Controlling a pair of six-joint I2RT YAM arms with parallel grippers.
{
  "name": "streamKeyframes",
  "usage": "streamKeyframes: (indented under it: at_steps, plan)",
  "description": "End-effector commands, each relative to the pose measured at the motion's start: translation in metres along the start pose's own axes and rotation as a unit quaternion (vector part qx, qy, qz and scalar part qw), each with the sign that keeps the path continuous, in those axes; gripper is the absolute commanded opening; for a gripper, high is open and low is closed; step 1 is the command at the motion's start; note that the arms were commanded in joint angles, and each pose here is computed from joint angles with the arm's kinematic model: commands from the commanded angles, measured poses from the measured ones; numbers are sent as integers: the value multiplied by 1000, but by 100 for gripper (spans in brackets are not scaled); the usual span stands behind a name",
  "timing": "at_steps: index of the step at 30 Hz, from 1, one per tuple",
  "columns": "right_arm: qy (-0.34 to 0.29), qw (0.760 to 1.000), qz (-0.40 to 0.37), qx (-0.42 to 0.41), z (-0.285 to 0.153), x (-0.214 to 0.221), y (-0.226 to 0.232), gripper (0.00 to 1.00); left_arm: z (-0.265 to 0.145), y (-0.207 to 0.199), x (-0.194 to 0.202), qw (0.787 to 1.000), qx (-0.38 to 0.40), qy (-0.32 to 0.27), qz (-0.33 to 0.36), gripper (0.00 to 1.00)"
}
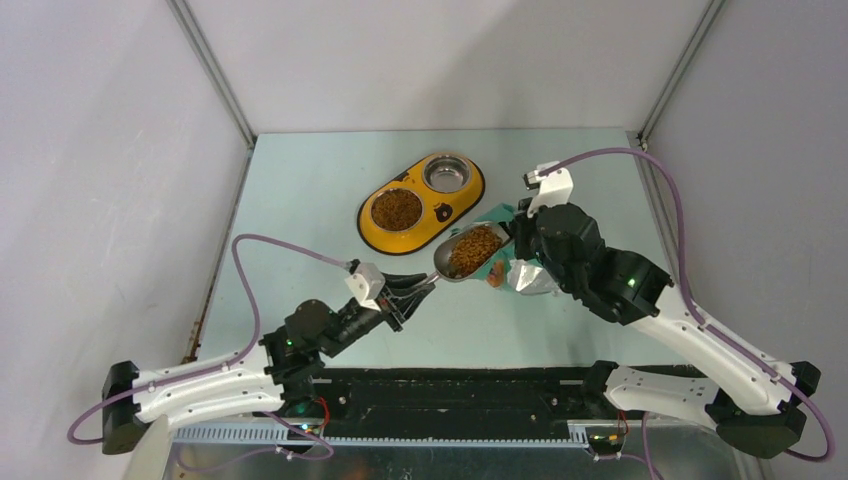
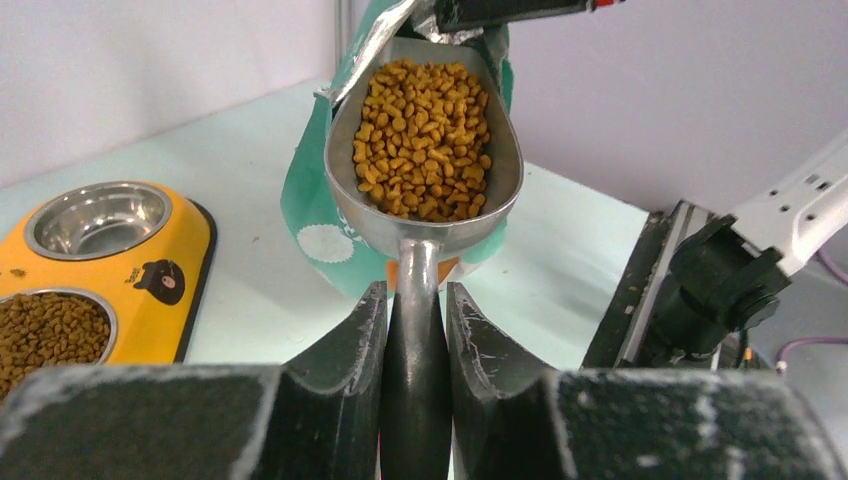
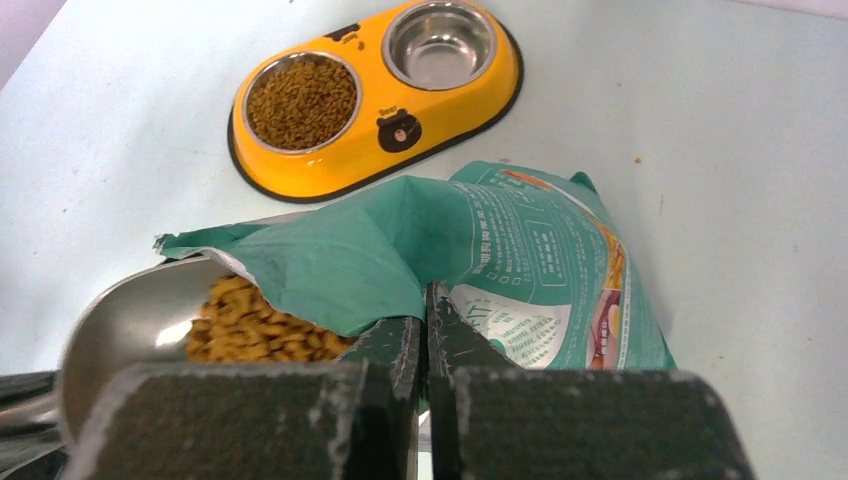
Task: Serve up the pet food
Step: Collect the pet food from the pet food bag.
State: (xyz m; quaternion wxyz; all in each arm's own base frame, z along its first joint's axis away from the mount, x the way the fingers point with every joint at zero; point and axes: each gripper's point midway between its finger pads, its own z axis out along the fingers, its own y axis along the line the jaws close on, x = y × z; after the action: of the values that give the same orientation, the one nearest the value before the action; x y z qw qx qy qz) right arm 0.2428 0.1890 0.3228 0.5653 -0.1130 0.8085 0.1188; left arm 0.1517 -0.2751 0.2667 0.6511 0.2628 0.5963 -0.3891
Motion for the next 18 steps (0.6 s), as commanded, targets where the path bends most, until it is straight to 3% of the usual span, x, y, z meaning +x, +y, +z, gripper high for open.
streamKeyframes:
  at_steps: [1, 18]
  plan:
    - [-66, 994, 26, 83, -16, -33, -41, 0, -8, -6, -24, 999, 11, -33, -19, 0]
    - [-87, 991, 37, 95, -21, -43, -47, 0, -23, -22, -74, 994, 57, -88, -31, 0]
